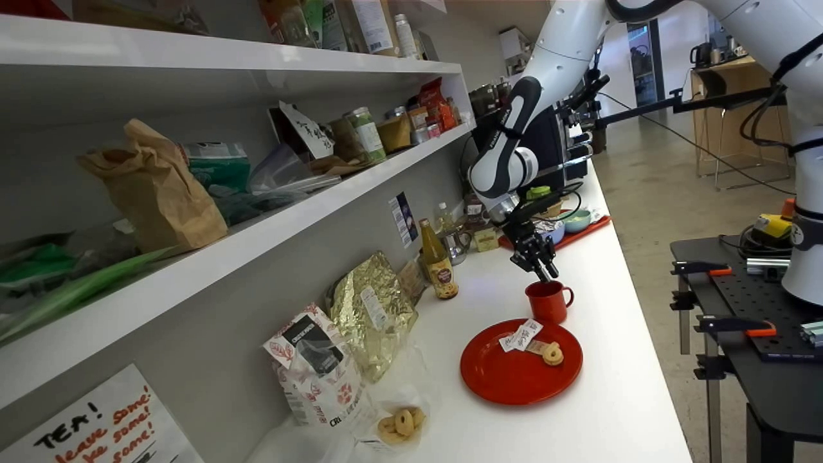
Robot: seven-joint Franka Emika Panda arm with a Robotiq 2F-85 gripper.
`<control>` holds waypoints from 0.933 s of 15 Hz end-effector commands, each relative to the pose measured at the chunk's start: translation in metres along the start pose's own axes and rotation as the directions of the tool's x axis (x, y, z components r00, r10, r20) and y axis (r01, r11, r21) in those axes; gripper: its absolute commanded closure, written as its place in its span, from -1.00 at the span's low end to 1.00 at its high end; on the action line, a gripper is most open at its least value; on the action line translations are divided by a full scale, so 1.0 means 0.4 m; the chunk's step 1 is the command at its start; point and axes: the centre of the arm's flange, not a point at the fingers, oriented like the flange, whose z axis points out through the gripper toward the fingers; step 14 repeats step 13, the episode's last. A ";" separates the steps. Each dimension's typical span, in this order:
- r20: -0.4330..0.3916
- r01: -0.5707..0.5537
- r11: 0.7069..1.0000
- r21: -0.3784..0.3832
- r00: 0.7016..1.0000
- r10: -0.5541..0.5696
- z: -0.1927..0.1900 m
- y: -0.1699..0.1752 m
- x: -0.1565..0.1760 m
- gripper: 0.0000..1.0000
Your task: Put the cup on the table
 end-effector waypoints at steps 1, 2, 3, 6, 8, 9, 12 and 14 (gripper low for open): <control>0.000 -0.002 1.000 0.001 1.000 0.002 0.000 0.002 0.001 0.36; 0.000 -0.002 1.000 0.001 1.000 0.002 -0.001 0.002 0.001 0.36; 0.000 -0.002 1.000 0.000 1.000 0.002 0.000 0.002 0.001 0.36; 0.002 0.002 1.000 0.007 1.000 -0.002 -0.015 0.003 -0.016 -0.29; -0.002 0.009 1.000 0.021 1.000 -0.009 -0.041 0.006 -0.041 -0.54; -0.003 0.000 1.000 0.004 1.000 0.000 -0.012 0.001 -0.004 -0.21; -0.011 0.004 1.000 0.010 1.000 -0.004 -0.034 -0.001 -0.015 -0.54; -0.012 0.005 1.000 0.011 1.000 -0.004 -0.037 -0.001 -0.017 -0.54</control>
